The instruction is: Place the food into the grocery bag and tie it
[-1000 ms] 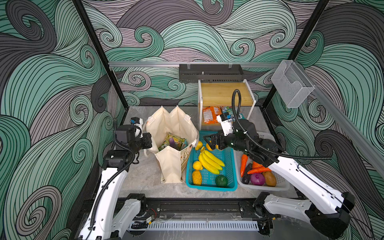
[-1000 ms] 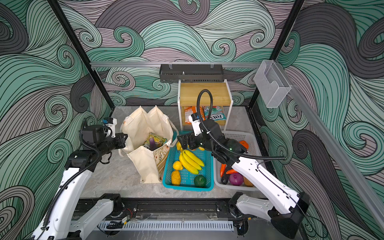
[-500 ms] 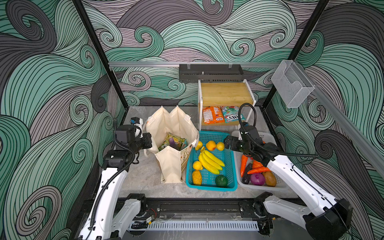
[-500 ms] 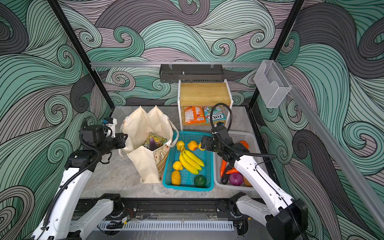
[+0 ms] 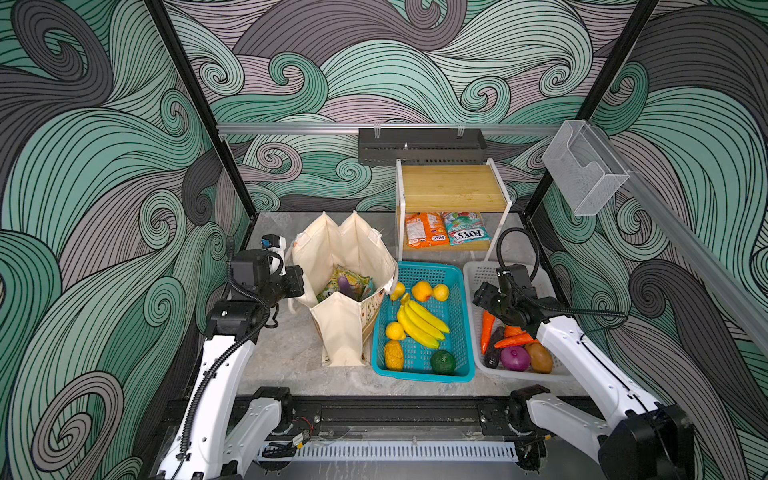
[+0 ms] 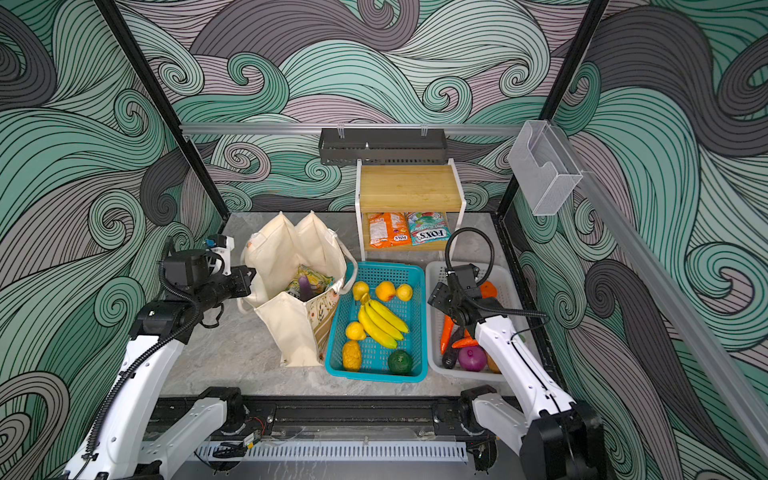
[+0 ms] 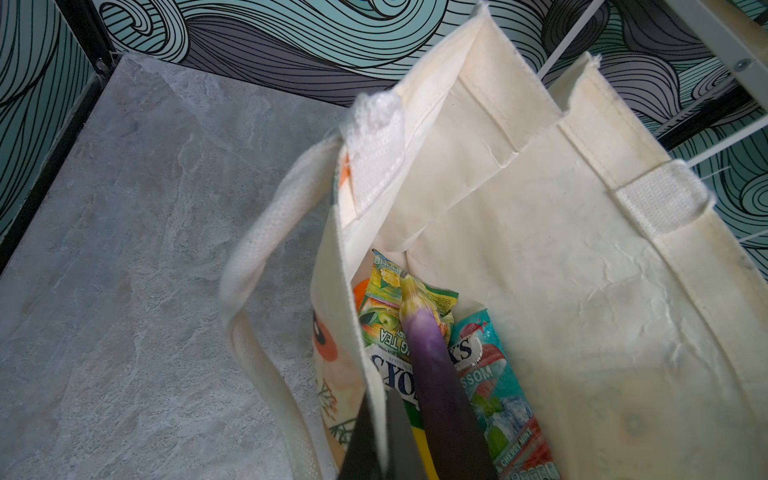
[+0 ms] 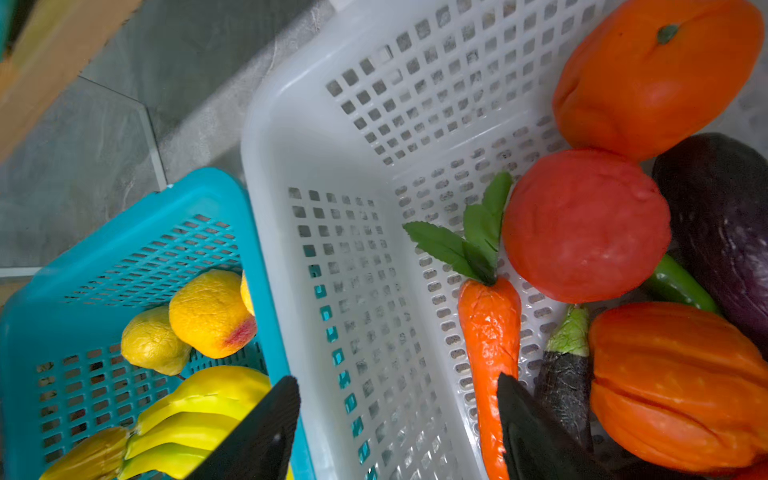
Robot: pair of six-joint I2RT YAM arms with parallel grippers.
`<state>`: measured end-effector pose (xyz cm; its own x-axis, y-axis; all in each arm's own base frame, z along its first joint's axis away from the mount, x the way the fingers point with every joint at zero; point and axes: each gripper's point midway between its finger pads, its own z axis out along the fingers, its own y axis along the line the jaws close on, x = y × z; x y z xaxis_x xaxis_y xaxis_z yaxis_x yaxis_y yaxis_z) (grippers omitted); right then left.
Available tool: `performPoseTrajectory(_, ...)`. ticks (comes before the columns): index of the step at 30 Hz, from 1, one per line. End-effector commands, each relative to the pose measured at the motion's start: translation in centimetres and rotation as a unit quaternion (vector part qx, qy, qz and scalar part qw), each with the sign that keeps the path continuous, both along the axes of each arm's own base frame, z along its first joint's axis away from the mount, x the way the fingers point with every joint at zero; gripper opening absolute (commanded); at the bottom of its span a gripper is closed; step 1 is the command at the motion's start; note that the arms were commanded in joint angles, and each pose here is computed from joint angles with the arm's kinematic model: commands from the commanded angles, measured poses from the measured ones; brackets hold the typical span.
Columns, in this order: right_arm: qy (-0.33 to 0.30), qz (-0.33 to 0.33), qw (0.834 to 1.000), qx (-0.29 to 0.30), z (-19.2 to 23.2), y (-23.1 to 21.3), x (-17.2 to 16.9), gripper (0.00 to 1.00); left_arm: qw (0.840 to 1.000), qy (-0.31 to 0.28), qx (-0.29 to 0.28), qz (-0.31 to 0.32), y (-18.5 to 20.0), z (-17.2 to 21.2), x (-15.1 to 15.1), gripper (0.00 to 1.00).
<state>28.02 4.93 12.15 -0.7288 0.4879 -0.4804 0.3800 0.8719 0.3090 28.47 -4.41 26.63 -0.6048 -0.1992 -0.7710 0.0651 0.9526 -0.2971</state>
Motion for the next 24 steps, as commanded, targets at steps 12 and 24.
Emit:
performPoseTrajectory(12,0.061,-0.051,0.997,0.009,-5.6,-2.2,0.1,0.69,1.000,0.024,-0.005,-0.010,-0.3,-1.1,-0.7,0.00)
performPoseTrajectory(24,0.095,-0.063,0.993,0.001,-8.3,-2.6,-0.1,0.63,1.000,0.026,-0.002,-0.008,-0.2,-1.3,-0.6,0.00)
